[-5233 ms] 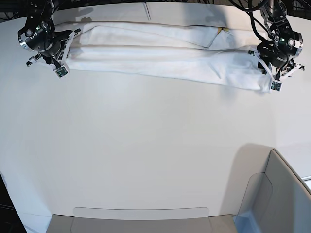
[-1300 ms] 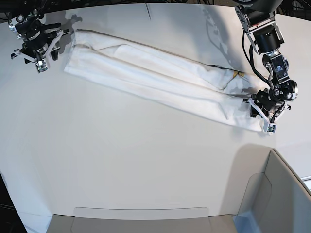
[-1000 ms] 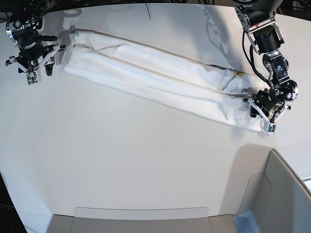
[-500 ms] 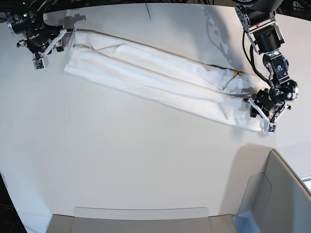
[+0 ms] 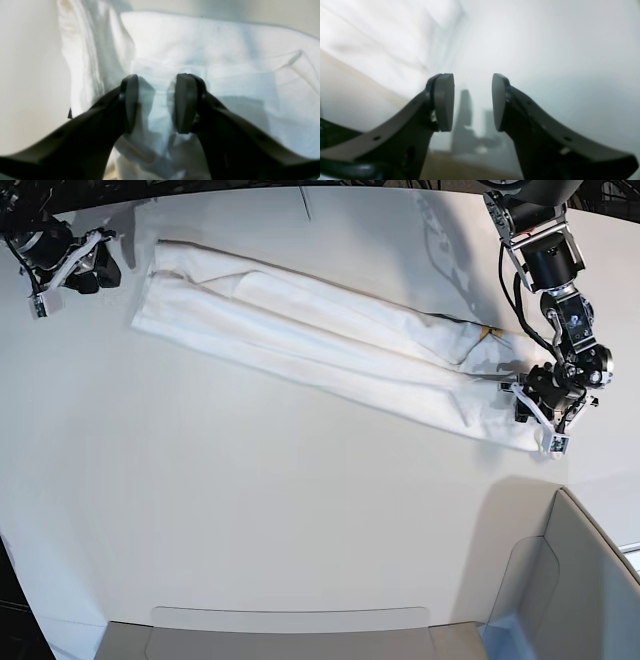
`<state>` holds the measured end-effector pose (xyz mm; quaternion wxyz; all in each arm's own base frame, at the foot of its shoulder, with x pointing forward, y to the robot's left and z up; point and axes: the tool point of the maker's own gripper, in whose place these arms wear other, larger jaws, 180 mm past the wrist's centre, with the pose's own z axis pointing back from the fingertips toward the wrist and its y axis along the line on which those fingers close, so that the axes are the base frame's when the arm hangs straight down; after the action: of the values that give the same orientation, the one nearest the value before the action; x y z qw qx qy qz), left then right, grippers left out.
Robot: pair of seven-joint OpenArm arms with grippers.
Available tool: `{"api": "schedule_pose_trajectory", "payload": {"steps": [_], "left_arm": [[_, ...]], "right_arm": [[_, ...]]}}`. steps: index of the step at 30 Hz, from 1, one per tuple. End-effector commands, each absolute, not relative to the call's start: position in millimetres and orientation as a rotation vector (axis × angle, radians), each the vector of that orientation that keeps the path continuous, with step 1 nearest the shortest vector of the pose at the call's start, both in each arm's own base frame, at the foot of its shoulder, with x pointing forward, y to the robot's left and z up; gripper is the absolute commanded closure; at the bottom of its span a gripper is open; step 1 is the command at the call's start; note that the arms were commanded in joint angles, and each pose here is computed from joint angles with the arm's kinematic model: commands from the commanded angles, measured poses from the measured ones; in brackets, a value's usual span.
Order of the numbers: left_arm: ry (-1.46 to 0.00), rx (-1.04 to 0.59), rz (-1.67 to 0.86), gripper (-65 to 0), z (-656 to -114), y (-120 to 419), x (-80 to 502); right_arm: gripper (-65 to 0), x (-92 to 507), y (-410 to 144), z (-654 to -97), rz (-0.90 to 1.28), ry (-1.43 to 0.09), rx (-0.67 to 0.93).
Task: Layout the t-shirt on the table in an organized manner, then fold the t-shirt properly
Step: 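Grasp the strip end again with the right gripper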
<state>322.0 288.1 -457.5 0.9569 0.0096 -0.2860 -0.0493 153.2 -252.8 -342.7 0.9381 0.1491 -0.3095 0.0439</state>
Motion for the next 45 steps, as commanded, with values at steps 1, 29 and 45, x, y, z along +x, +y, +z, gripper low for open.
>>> {"api": "schedule_pose_trajectory", "payload": {"steps": [1,29,45], "left_arm": [[-0.319,0.072,-0.145,-24.6,-494,292,270],[-0.320,0.058,-0.145,-24.6,-496,285,270],[-0.303,0.056,-0.163,-24.6,-501,282,264]], "right_arm": [[-25.4,150,-261,-343,0.101,-0.620,0.304],[-25.4,154,-190,-398,0.137,-0.463,0.680],[-25.4,147,-198,-347,0.146,-0.636,0.516]]}}
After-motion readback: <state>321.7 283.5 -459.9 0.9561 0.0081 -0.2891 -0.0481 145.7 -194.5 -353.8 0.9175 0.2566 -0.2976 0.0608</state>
